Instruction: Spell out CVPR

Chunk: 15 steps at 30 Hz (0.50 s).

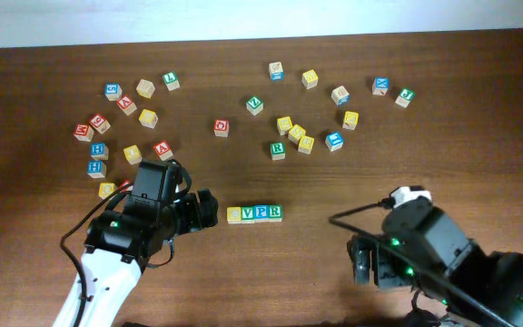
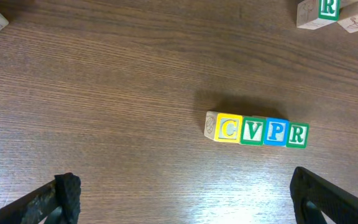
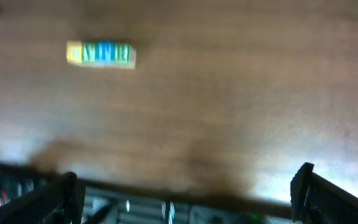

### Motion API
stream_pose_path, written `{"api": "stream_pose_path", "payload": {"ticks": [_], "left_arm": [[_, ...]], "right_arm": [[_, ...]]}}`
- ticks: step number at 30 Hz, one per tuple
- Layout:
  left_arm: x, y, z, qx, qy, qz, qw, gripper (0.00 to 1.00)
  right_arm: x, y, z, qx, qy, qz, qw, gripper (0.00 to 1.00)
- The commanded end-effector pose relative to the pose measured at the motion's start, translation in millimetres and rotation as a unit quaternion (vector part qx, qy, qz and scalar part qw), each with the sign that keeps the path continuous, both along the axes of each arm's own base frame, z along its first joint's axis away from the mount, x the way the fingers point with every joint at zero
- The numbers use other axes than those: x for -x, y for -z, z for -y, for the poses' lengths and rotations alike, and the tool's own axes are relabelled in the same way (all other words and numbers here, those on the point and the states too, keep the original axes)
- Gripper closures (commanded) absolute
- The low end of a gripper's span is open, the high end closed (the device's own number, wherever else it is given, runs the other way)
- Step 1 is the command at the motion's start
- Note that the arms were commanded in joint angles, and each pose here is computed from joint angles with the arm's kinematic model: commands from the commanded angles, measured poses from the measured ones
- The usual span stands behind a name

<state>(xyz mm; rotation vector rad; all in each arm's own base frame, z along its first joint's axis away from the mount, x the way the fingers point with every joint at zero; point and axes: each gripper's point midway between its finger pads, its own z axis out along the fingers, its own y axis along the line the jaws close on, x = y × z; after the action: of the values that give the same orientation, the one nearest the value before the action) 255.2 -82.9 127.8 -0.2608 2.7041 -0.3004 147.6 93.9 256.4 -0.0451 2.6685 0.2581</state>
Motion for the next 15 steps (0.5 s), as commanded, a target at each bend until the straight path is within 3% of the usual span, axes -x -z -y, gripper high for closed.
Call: {"api": "stream_pose_path", "payload": {"ticks": [1, 6, 11, 15], "left_arm": [[-3, -7, -1, -0.001, 0.001, 0.012, 1.0, 0.01], [-3, -7, -1, -0.001, 0.001, 0.012, 1.0, 0.01], [-3, -7, -1, -0.001, 0.001, 0.012, 1.0, 0.01], [-3, -7, -1, -0.001, 0.001, 0.012, 1.0, 0.01]], "right_arm": [[-20, -25, 19, -0.002, 0.009, 0.086, 0.996, 0.02], [-20, -49, 44, -0.015, 0.004, 0.189, 0.982, 0.01], [-13, -30, 58, -0.019, 0.019, 0.288, 0.957, 0.02], [-38, 3, 55, -0.018, 0.008, 0.38, 0.925, 0.02]]}}
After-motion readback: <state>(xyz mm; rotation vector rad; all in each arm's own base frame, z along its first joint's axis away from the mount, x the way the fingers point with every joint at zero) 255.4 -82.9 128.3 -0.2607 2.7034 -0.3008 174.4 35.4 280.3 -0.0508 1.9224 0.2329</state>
